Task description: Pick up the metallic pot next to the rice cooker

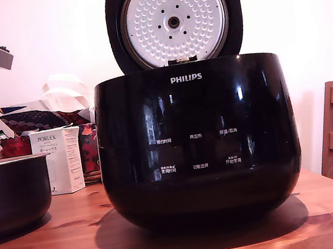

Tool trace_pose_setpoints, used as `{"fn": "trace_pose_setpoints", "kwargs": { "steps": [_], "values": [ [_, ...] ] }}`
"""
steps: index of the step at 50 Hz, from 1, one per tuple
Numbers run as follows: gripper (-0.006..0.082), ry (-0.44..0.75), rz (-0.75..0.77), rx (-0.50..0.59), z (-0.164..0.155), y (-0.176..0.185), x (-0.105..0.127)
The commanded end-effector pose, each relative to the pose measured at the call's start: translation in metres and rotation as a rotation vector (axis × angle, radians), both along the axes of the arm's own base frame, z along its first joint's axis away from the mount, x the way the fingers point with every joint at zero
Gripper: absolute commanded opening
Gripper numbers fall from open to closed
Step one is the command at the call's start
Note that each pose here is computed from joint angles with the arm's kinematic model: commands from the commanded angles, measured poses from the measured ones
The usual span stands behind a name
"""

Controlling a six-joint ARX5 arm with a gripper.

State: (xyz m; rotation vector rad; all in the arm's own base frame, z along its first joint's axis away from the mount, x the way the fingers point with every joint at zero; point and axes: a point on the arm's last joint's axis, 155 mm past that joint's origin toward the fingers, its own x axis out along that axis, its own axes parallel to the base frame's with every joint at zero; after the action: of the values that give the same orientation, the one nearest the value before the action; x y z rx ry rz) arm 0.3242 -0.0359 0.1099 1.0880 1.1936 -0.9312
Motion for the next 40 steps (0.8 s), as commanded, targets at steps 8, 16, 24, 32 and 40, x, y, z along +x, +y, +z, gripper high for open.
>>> {"fn": "trace_pose_setpoints", "kwargs": {
  "steps": [8, 16, 24, 32, 40],
  "values": [
    [0.0342, 0.080, -0.016, -0.006, -0.024, -0.006, -0.001],
    [0.0341, 0.062, -0.029, -0.008, -0.025, -0.011, 0.004],
    [0.0341, 0.077, -0.030, -0.006, -0.029, -0.012, 0.003],
    [0.0341, 0.087, -0.032, -0.002, -0.033, -0.012, 0.003],
    [0.0341, 0.090, -0.036, -0.001, -0.033, -0.013, 0.002]
  ]
}}
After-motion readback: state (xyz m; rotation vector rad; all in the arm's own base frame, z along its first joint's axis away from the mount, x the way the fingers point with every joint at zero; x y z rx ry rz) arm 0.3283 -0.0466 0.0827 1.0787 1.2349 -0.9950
